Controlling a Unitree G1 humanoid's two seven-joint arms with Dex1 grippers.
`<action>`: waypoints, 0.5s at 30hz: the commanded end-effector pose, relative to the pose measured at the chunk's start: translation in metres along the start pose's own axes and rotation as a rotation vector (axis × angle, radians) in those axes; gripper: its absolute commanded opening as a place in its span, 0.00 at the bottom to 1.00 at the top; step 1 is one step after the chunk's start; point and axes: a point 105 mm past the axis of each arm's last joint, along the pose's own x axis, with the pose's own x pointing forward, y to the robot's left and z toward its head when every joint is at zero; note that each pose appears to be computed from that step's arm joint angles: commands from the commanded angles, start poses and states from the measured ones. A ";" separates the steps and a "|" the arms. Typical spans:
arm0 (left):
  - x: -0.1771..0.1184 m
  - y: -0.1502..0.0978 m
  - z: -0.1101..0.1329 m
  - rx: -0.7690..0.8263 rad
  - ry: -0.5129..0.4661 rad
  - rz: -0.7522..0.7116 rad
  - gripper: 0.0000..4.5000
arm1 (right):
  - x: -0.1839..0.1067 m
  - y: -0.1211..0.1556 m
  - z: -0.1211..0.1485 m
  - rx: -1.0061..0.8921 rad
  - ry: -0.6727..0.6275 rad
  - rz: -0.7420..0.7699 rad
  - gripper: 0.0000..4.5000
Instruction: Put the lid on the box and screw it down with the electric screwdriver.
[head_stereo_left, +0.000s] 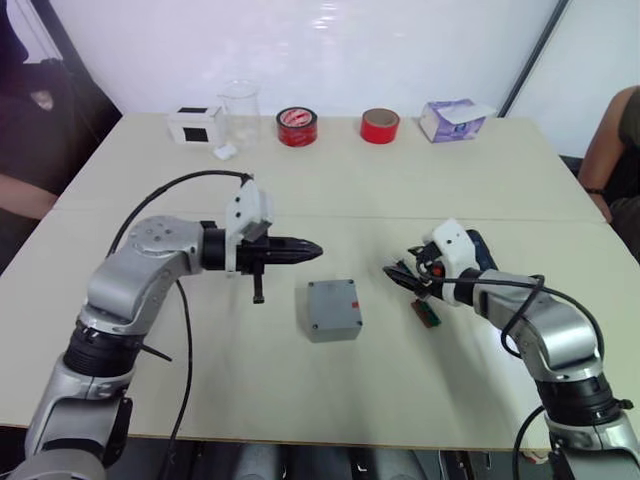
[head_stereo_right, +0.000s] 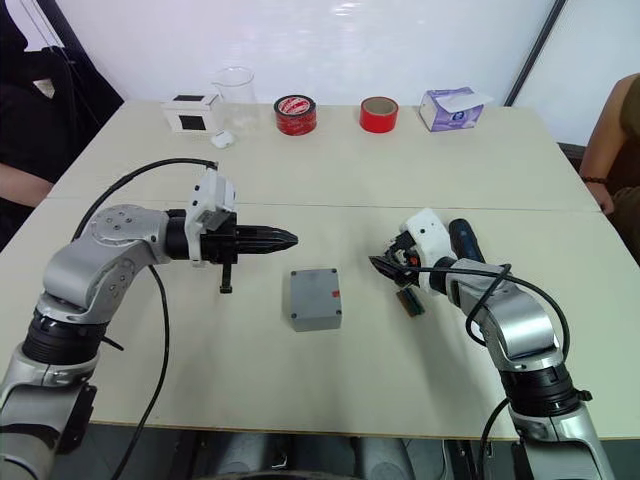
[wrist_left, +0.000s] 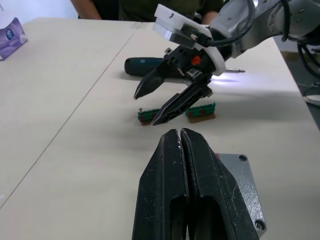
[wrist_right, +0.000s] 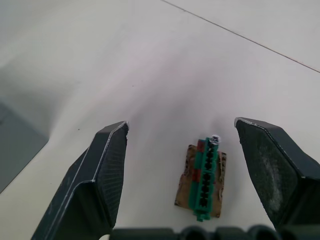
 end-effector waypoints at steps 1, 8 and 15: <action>0.000 -0.002 0.011 0.041 -0.020 -0.005 0.00 | 0.000 -0.011 0.010 0.057 -0.041 -0.041 0.77; 0.000 -0.003 0.010 0.041 -0.015 -0.002 0.00 | 0.006 -0.018 0.006 0.087 -0.025 -0.057 0.77; 0.000 -0.003 0.010 0.039 -0.013 -0.001 0.00 | 0.008 -0.015 0.005 0.090 -0.018 -0.046 0.77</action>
